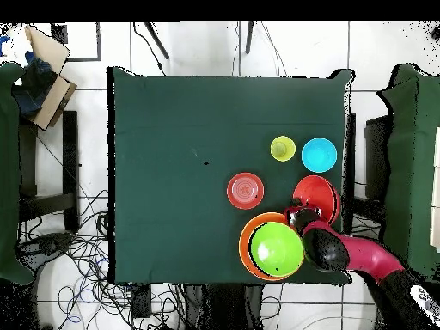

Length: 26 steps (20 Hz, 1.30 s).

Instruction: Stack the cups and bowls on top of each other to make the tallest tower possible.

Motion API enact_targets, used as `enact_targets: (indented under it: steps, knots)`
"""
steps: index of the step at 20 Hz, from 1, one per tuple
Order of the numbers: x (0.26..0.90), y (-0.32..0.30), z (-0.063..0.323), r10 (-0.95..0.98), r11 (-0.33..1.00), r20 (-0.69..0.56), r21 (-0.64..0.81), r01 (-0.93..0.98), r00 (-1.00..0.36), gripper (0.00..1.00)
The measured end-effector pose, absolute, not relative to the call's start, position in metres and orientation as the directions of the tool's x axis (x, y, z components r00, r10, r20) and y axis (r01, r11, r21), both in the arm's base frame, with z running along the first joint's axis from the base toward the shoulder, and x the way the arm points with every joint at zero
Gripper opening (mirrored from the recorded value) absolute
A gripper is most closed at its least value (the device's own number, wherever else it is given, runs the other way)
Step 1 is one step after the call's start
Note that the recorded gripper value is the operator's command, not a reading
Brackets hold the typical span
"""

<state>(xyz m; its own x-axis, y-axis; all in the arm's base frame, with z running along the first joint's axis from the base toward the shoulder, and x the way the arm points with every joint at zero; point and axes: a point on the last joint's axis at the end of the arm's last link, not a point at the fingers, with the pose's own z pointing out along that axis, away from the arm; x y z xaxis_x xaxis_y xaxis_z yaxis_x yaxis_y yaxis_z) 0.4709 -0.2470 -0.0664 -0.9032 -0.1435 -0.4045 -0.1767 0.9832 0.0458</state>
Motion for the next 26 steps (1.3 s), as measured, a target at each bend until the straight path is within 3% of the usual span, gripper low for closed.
enact_targets:
  steps: [9, 10, 26]
  knots:
    - [0.474, -0.243, -0.064, -0.181, 0.979, -0.398, 0.011, -0.202, -0.899, 0.0]
    - [0.474, -0.243, -0.064, -0.181, 0.979, -0.397, 0.011, -0.202, -0.9, 1.0]
    - [0.468, -0.259, -0.055, -0.114, 0.99, -0.369, 0.036, -0.136, -0.922, 1.0]
